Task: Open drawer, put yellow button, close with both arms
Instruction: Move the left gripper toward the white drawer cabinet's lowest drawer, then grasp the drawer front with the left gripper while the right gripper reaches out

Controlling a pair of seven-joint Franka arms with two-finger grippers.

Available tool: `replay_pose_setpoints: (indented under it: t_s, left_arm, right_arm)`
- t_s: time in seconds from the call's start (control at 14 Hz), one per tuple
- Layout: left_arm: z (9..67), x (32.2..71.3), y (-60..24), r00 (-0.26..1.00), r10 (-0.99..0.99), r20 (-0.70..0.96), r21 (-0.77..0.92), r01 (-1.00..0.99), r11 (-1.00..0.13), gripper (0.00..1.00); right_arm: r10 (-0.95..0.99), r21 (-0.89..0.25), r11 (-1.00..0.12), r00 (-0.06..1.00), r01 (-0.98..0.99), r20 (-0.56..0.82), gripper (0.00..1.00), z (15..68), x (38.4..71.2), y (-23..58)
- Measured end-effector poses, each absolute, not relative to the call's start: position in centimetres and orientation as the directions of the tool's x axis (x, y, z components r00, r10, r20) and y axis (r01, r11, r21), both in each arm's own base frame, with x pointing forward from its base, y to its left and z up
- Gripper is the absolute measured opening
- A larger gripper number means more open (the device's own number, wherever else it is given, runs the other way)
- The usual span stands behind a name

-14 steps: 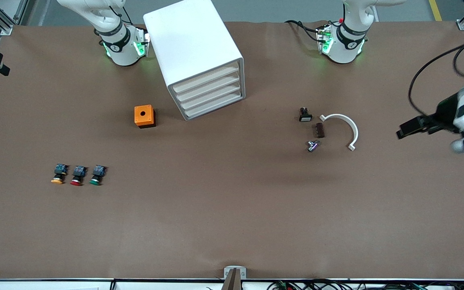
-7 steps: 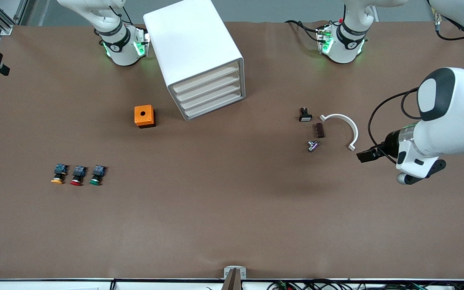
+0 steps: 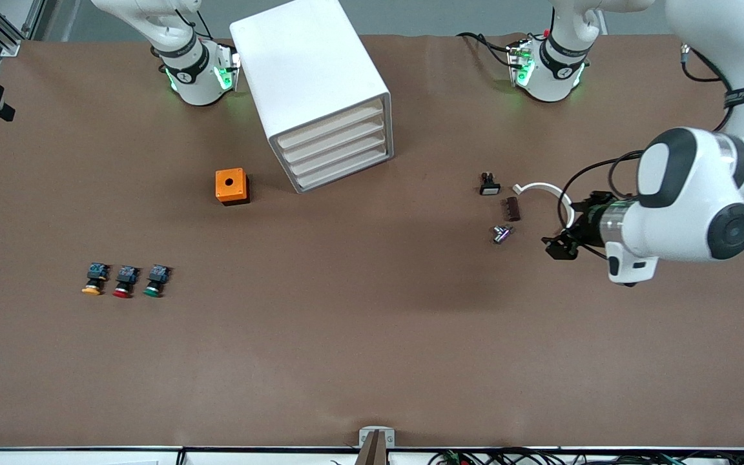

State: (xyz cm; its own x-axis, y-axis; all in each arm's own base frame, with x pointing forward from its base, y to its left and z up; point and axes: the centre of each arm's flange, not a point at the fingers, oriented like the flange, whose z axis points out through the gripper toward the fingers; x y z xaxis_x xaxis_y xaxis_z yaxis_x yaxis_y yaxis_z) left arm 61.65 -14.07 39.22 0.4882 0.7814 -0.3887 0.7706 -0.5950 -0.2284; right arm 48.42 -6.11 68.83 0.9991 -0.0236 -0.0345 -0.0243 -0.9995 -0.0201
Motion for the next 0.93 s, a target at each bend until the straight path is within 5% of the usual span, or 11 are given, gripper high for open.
replay_pose_setpoints:
  t_s: [0.5, 0.93]
  left_arm:
    - [34.2, 60.1, -22.7, -0.117, 0.903, -0.414, -0.590, 0.790, -0.168, 1.00]
    - [30.9, 57.0, -29.4, -0.331, 0.881, -0.337, -0.811, 0.578, -0.093, 1.00]
  right_arm:
    - [-0.025, -0.017, -1.000, 0.999, -0.025, -0.038, 1.00, 68.7, 48.5, -6.2]
    - [-0.038, -0.017, -0.999, 0.998, -0.039, -0.052, 1.00, 68.0, 48.9, -6.9]
